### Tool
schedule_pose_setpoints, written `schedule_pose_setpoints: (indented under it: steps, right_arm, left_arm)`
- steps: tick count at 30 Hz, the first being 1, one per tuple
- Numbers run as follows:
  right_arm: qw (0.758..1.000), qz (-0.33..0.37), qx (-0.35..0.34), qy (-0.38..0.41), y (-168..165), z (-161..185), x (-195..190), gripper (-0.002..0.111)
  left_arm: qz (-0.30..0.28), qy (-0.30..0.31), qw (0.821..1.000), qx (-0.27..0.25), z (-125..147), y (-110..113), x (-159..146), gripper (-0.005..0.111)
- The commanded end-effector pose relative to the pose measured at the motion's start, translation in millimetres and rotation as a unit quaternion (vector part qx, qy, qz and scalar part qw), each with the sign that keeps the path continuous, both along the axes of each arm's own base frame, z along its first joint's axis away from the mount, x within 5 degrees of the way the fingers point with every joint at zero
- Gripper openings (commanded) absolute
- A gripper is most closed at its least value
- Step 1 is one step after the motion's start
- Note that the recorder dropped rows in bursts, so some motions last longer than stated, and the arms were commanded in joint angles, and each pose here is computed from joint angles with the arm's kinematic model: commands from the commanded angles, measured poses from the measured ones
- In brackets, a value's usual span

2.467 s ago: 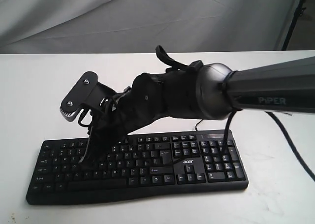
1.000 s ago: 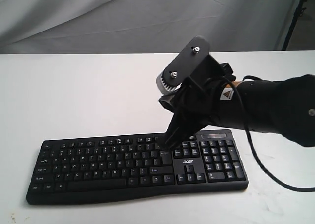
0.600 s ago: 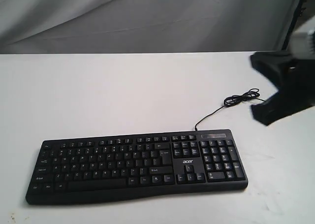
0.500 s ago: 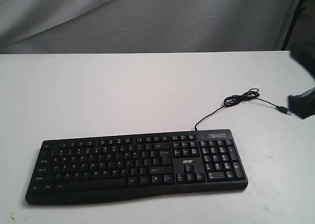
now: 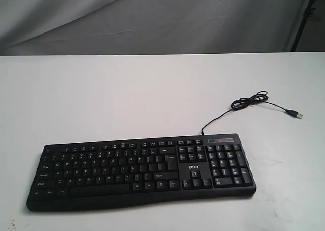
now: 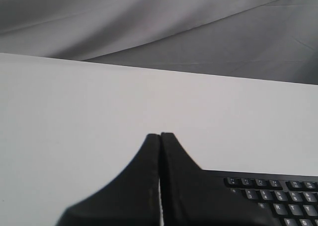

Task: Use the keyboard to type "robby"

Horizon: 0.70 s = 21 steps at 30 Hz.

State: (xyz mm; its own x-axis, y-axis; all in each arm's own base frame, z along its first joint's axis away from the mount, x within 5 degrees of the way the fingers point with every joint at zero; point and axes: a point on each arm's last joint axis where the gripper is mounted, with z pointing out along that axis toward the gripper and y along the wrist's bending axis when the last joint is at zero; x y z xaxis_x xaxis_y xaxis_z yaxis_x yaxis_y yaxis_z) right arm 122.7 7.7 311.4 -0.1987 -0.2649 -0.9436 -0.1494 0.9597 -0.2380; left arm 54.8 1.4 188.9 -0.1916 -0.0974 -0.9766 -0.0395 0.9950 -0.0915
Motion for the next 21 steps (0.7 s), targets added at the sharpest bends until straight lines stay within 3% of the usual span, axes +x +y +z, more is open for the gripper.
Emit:
schedule_pose_setpoints:
  steps: [1, 6, 12, 21]
  right_arm:
    - [1.000, -0.003, 0.005, 0.002, -1, -3, -1, 0.000]
    - [0.999, -0.042, -0.028, -0.019, -8, -19, -14, 0.000]
    - [0.985, -0.084, 0.136, -0.058, -10, -66, -42, 0.000]
    - [0.989, -0.086, 0.113, -0.031, -10, -110, -52, 0.000]
  left_arm:
    - [-0.002, -0.001, 1.000, -0.006, -1, 0, 0, 0.000]
    - [-0.002, -0.001, 1.000, -0.006, -1, 0, 0, 0.000]
    - [-0.002, -0.001, 1.000, -0.006, -1, 0, 0, 0.000]
    - [-0.002, -0.001, 1.000, -0.006, -1, 0, 0, 0.000]
